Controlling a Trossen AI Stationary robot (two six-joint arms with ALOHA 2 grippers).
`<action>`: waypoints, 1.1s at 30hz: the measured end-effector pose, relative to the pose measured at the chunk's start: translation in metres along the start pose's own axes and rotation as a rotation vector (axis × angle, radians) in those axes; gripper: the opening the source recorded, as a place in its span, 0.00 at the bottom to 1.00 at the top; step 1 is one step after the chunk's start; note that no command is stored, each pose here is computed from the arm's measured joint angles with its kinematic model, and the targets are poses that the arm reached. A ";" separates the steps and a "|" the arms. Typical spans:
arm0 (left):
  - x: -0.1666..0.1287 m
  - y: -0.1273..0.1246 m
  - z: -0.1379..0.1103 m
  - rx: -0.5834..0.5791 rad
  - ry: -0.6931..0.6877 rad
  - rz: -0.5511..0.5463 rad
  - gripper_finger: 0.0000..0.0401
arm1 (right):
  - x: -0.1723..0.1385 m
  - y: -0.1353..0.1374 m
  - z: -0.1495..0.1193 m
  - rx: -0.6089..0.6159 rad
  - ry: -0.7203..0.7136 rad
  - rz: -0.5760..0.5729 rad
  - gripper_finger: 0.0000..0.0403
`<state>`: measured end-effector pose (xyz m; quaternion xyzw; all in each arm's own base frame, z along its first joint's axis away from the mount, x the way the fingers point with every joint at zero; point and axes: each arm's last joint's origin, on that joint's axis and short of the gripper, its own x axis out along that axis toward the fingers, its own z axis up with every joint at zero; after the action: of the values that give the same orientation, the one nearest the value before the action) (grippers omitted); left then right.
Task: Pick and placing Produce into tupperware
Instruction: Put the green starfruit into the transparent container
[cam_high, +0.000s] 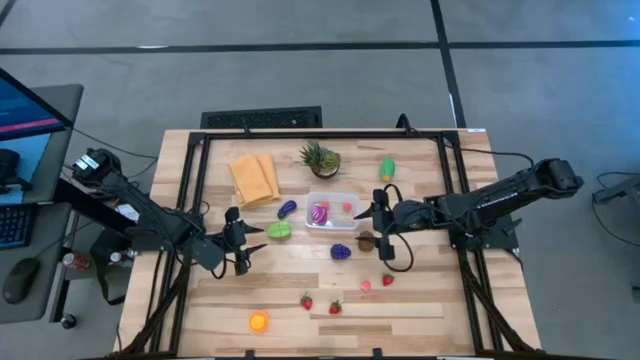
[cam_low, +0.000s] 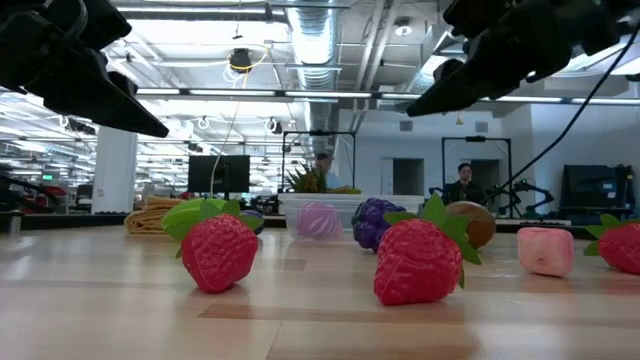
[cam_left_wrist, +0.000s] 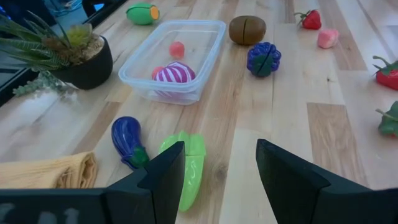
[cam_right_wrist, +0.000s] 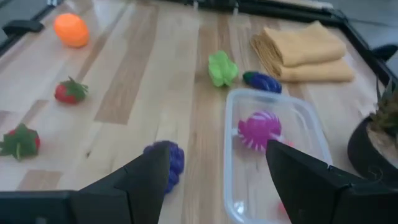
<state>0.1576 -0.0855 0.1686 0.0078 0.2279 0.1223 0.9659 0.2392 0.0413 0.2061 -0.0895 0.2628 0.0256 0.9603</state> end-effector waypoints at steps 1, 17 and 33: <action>0.000 0.000 0.000 0.000 0.000 0.000 0.47 | 0.000 0.000 -0.002 0.001 0.006 -0.001 0.65; 0.000 0.000 0.000 -0.008 0.000 0.000 0.47 | -0.040 0.002 -0.057 0.108 -0.265 0.005 0.65; 0.000 -0.001 0.004 -0.052 -0.033 -0.007 0.47 | -0.064 0.013 -0.089 0.069 -0.532 0.042 0.65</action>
<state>0.1596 -0.0867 0.1720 -0.0161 0.2086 0.1246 0.9699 0.1385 0.0372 0.1609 -0.0411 0.0037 0.0592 0.9974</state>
